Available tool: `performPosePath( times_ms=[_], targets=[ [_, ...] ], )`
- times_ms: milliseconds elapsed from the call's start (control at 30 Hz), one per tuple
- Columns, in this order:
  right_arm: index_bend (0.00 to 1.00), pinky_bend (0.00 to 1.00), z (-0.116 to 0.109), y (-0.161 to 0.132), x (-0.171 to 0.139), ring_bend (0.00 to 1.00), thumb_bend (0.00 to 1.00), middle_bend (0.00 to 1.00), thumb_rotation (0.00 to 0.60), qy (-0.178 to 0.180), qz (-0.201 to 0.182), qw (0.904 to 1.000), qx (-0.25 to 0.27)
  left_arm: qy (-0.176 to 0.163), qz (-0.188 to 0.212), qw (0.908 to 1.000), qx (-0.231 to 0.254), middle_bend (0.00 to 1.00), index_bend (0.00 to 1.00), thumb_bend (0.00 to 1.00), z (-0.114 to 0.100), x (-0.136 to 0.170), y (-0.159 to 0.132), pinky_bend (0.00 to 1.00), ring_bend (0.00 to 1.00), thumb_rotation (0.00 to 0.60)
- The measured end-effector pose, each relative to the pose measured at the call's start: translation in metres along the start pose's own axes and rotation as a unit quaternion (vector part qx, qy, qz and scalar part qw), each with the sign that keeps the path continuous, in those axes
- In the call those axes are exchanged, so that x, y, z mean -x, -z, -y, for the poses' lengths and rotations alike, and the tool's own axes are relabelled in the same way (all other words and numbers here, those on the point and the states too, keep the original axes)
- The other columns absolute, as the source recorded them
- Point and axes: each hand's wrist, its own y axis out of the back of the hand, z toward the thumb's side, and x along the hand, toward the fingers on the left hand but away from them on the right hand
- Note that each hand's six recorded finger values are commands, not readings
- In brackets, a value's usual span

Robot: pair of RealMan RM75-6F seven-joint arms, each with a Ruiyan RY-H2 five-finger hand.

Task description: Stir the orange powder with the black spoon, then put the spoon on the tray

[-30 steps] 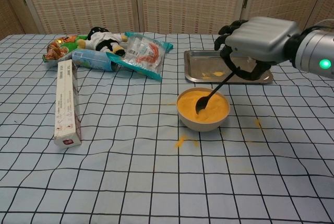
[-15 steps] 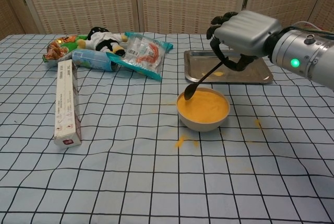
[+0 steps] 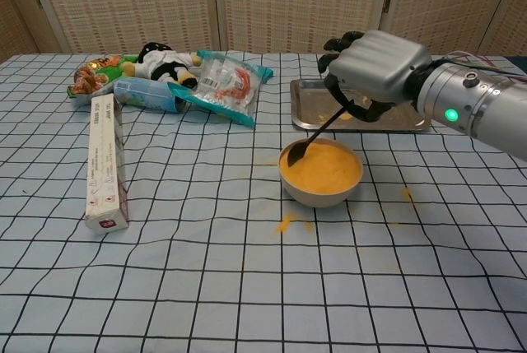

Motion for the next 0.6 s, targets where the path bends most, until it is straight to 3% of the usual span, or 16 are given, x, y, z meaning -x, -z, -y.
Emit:
performPosePath(
  times_ms=[300,600],
  targets=[
    [1.00,0.09,0.000,-0.002,-0.019,0.00,0.46,0.17,0.600,-0.018,-0.026,0.9993,-0.018,0.000,0.003,1.0000,0.000,0.00,0.00,0.44,0.000,0.001,-0.002,0.08,0.00,0.600],
    [1.00,0.09,-0.006,0.004,-0.034,0.00,0.46,0.17,0.600,-0.035,-0.025,0.9990,0.009,-0.004,0.007,1.0000,0.000,0.00,0.00,0.45,-0.001,0.003,-0.004,0.08,0.00,0.600]
  ],
)
